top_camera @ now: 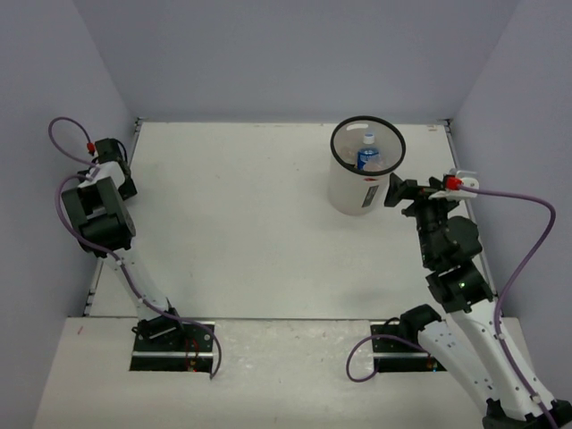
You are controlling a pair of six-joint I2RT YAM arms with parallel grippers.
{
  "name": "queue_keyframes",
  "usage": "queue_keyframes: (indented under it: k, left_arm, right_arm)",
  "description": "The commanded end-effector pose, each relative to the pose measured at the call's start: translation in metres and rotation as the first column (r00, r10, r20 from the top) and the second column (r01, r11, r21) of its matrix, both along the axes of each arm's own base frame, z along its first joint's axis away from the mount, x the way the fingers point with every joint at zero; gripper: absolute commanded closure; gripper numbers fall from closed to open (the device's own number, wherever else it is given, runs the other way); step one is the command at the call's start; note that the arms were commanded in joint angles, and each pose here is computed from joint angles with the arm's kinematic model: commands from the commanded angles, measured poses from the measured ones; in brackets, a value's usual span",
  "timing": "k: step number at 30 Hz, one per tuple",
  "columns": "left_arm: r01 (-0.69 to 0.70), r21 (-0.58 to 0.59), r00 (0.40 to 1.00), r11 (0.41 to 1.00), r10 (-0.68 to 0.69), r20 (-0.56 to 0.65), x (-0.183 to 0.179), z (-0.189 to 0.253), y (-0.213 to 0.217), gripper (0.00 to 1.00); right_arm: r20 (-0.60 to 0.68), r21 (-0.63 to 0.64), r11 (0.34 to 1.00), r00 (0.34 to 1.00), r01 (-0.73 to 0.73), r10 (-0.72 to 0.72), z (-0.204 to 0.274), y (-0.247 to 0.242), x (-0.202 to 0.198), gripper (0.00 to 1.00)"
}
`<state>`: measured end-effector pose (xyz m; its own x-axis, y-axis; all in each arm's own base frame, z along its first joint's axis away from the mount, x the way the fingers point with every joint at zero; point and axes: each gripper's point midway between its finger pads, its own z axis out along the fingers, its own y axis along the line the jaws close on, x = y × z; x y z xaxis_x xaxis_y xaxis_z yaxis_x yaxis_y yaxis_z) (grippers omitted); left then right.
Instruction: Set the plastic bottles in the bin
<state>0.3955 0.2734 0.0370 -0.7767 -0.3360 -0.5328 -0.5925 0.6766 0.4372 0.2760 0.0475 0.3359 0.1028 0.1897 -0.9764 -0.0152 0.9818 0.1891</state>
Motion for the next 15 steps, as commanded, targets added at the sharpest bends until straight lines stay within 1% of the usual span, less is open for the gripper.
queue_keyframes:
  k: [1,2,4,6,9,10,12,15]
  left_arm:
    - [-0.059,0.027,0.998,0.998,0.059,-0.008,-0.006,-0.017,0.022,0.07]
    - [-0.056,0.019,0.998,0.998,0.056,-0.013,-0.006,-0.020,0.022,0.10]
    - [-0.044,0.001,0.999,0.999,0.044,-0.010,-0.004,-0.024,0.018,0.26]
    - [-0.039,-0.005,0.999,0.999,0.039,-0.013,-0.004,-0.026,0.018,0.37]
    - [-0.023,-0.027,1.000,0.999,0.023,-0.014,-0.001,-0.030,0.015,0.88]
    - [-0.020,-0.032,1.000,0.999,0.020,-0.010,0.000,-0.029,0.015,0.99]
    - [-0.022,-0.038,1.000,0.999,0.022,0.005,0.002,-0.025,0.014,1.00]
    - [0.016,-0.074,0.996,0.997,-0.009,0.089,0.015,-0.004,0.006,1.00]
  right_arm:
    - [0.044,0.008,0.999,0.998,0.039,-0.040,0.009,-0.006,0.004,0.01]
    - [0.040,0.005,0.999,0.998,0.041,-0.041,0.008,-0.006,0.005,0.01]
    - [0.036,0.001,0.999,0.998,0.042,-0.042,0.008,-0.005,0.006,0.01]
    - [0.033,0.001,0.999,0.998,0.046,-0.046,0.007,-0.006,0.007,0.01]
    - [0.033,0.004,0.999,0.998,0.049,-0.049,0.006,-0.007,0.006,0.01]
    - [0.035,0.005,0.999,0.998,0.050,-0.050,0.007,-0.007,0.005,0.01]
    - [0.036,0.006,0.999,0.998,0.050,-0.050,0.007,-0.007,0.005,0.01]
    - [0.039,0.012,0.999,0.998,0.052,-0.052,0.007,-0.008,0.005,0.01]
